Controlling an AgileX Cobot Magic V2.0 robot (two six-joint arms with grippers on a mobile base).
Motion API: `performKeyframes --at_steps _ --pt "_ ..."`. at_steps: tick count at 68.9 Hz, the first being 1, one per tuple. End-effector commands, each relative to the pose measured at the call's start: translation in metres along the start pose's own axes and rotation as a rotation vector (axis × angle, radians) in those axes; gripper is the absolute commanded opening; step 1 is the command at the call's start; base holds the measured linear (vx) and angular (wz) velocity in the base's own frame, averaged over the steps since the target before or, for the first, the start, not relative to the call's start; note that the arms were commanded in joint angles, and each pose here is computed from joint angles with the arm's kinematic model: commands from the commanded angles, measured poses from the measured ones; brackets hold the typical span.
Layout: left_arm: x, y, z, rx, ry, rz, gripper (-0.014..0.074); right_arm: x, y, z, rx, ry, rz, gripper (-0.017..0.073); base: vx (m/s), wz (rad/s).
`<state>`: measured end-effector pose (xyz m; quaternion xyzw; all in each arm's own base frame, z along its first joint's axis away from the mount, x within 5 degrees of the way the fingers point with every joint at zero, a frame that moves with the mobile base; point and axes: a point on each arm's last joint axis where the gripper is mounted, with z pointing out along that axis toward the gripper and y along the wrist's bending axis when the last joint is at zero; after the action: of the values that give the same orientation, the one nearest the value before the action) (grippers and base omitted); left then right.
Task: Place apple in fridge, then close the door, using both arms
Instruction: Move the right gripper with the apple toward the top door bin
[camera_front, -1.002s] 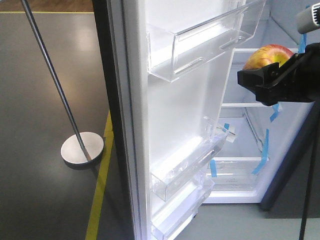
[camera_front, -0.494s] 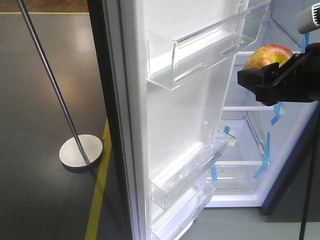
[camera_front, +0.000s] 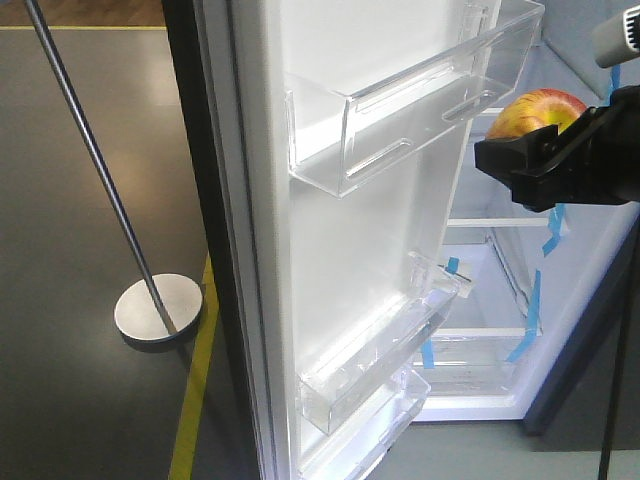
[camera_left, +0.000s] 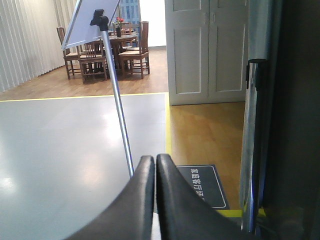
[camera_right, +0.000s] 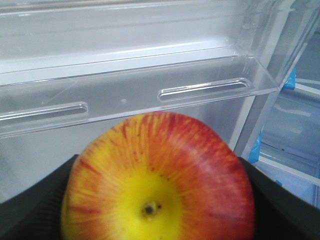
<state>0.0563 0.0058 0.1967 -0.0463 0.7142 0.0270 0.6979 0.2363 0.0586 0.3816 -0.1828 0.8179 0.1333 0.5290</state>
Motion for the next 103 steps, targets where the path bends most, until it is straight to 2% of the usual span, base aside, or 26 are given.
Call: performKeyframes --at_steps 1,103 --pt "-0.0140 -0.0007 -0.0026 0.011 -0.107 -0.018 -0.0008 -0.0158 -0.0009 -0.0111 0.037 -0.101 -0.003 0.0057 0.03 -0.01" --pt "-0.0140 -0.0007 -0.0026 0.011 -0.107 -0.018 -0.0008 -0.0158 -0.0009 -0.0111 0.037 -0.101 -0.003 0.0057 0.01 -0.01"
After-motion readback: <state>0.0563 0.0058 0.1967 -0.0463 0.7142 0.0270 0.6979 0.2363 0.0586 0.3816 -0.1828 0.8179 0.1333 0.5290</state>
